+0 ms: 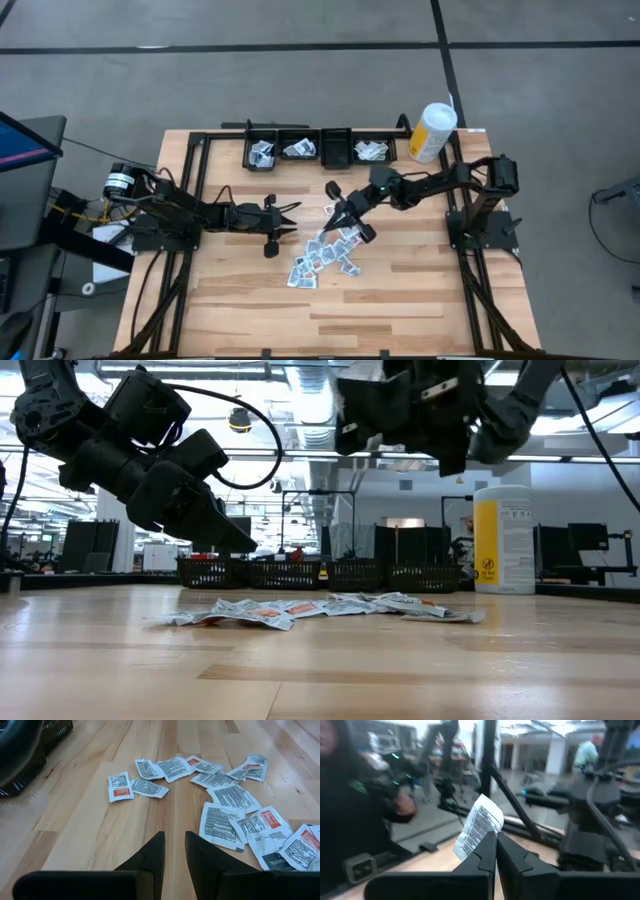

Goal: Pick & Place First Aid Supplies
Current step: Put the black towelette pack into the middle left black bin

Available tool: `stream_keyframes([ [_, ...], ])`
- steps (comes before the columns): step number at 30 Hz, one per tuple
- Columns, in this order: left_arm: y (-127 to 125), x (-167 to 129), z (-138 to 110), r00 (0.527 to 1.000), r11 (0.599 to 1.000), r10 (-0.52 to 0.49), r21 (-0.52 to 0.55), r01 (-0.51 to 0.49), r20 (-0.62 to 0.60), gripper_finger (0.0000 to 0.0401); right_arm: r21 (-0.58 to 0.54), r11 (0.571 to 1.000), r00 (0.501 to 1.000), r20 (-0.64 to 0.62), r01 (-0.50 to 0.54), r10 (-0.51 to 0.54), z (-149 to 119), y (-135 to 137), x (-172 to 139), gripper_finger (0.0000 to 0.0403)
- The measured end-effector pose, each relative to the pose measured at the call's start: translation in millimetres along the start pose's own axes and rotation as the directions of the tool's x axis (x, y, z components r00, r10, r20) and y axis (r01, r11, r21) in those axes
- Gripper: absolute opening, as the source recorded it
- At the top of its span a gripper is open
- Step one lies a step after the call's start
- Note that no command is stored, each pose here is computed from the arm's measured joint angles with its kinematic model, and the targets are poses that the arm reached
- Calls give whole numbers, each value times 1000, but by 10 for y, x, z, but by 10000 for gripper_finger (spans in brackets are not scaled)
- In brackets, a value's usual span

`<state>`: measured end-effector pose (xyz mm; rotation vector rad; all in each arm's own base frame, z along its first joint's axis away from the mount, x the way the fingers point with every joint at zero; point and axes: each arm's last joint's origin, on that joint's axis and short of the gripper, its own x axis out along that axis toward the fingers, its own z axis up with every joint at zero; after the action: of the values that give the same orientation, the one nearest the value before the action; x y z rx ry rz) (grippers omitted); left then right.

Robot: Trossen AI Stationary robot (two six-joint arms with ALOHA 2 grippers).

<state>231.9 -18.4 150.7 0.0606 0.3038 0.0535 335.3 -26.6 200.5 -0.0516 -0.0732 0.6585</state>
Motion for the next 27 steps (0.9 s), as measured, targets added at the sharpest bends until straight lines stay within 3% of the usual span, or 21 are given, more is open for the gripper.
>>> stream_keyframes([
  [6, 0, -1, 15, 1000, 1000, 0, -3, 0, 17, 76, -54, 986, 981, 99, -161, 166, -4, 82, -113, 1],
  [13, 1, -1, 28, 1000, 1000, 1, -9, 0, 31, 76, -136, 886, 885, 85, -444, 457, 39, 250, -80, 1],
  [17, 1, -2, 44, 999, 1000, 1, -20, 0, 47, 76, -152, 871, 872, 86, -467, 483, 46, 291, -53, 1],
  [27, -55, -20, 149, 986, 996, -53, -62, 64, 156, 76, -143, 886, 885, 88, -442, 456, 44, 257, -74, 1],
])
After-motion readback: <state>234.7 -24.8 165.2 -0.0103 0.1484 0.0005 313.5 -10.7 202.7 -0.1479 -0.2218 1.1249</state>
